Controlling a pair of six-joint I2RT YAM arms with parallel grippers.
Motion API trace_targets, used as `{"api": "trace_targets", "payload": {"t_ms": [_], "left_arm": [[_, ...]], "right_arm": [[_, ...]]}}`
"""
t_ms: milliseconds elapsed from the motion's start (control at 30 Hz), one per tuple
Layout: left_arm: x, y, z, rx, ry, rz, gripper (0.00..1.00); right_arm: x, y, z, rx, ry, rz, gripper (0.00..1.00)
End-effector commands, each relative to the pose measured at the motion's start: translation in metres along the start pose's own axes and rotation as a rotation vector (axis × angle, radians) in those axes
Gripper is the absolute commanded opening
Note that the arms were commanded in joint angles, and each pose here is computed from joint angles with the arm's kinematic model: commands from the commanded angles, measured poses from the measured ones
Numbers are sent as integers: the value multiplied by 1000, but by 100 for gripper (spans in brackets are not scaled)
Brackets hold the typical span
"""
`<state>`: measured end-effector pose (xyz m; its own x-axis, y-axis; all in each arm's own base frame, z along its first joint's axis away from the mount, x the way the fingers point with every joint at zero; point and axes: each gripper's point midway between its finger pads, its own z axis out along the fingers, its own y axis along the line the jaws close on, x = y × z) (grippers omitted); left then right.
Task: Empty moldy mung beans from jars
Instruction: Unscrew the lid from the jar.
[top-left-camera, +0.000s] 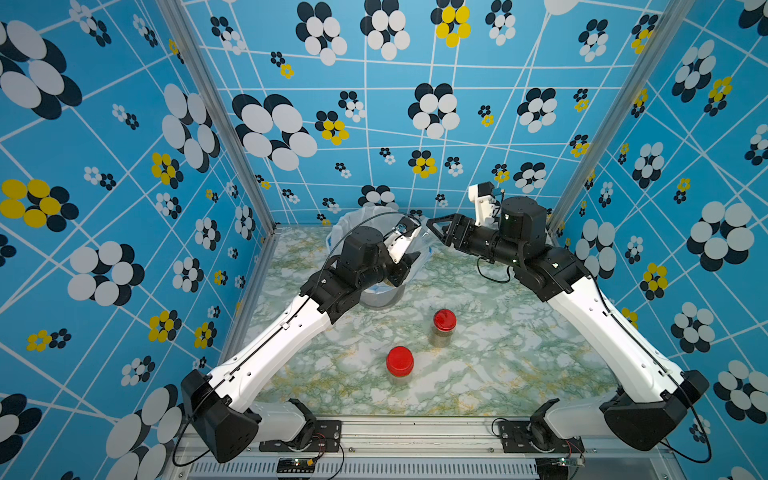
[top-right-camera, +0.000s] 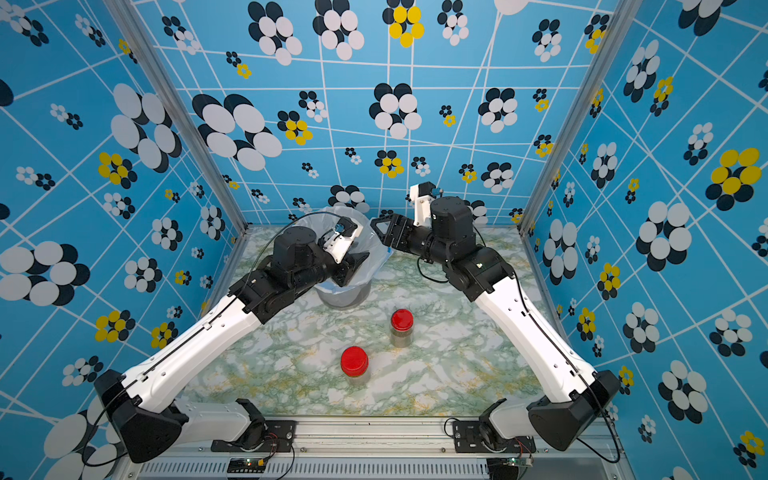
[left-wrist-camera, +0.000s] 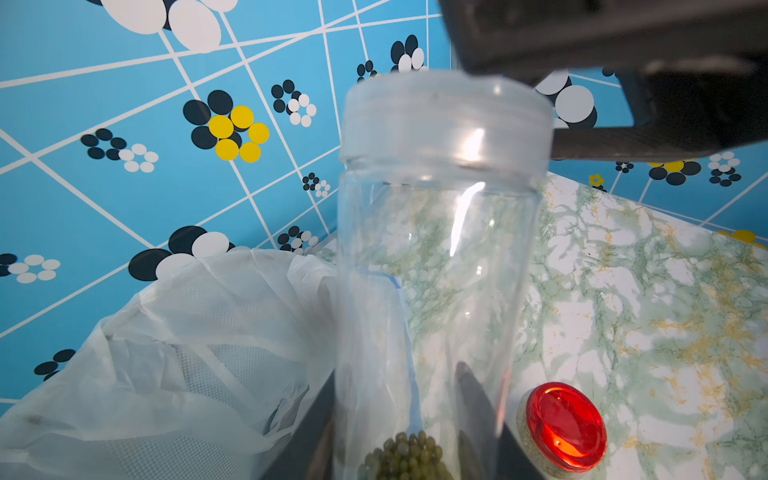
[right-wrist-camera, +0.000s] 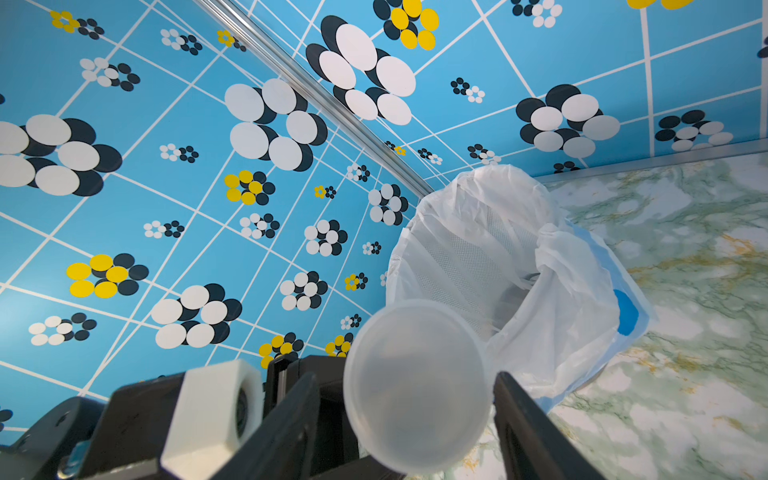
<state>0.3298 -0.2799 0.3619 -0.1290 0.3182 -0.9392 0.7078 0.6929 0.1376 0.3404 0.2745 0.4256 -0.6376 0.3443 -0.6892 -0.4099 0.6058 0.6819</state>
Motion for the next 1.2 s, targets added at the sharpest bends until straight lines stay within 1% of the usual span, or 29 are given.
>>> {"api": "trace_targets", "payload": {"t_ms": [0,167,233,333,400,467,533,700,767,867,933,1000,1067,1167], "left_arm": [[-29,1,-13,-11,-98,17,14],[-29,1,-13,-11,-100,19,14],[-30,1,-13,-6,-103,20,14],[-29,-1,-13,2,-99,23,14],[-29,0,-13,-4,-101,24,14],[-29,0,-15,-7,-110,25,14],[-30,0,-17,-7,-116,24,14],[-33,0,-23,14,-128,11,14],[-36,3,-28,30,-150,-15,14],[-40,10,-37,50,-182,-62,14],[-41,13,-43,66,-195,-75,14],[-42,16,-48,76,-200,-86,14],[-41,18,-51,92,-199,-102,14],[-42,20,-55,106,-205,-112,14]], "right_arm": [[-3,0,4,8,-1,-3,70],[-5,0,6,3,-8,-1,69],[-4,0,9,0,-1,0,66],[-3,0,10,-3,1,1,58],[-4,2,10,-17,-10,-9,55],[-5,0,9,-13,-27,-25,46],[-6,-3,8,-2,-35,-41,40],[-1,-6,10,-29,-37,-96,40],[-2,-7,8,-40,-47,-131,39],[-5,-11,5,-59,-70,-171,35],[-8,-13,3,-77,-83,-183,35],[-10,-10,2,-131,-96,-213,35],[-11,-5,1,-190,-95,-242,31],[-6,4,4,-261,-46,-304,30]]}}
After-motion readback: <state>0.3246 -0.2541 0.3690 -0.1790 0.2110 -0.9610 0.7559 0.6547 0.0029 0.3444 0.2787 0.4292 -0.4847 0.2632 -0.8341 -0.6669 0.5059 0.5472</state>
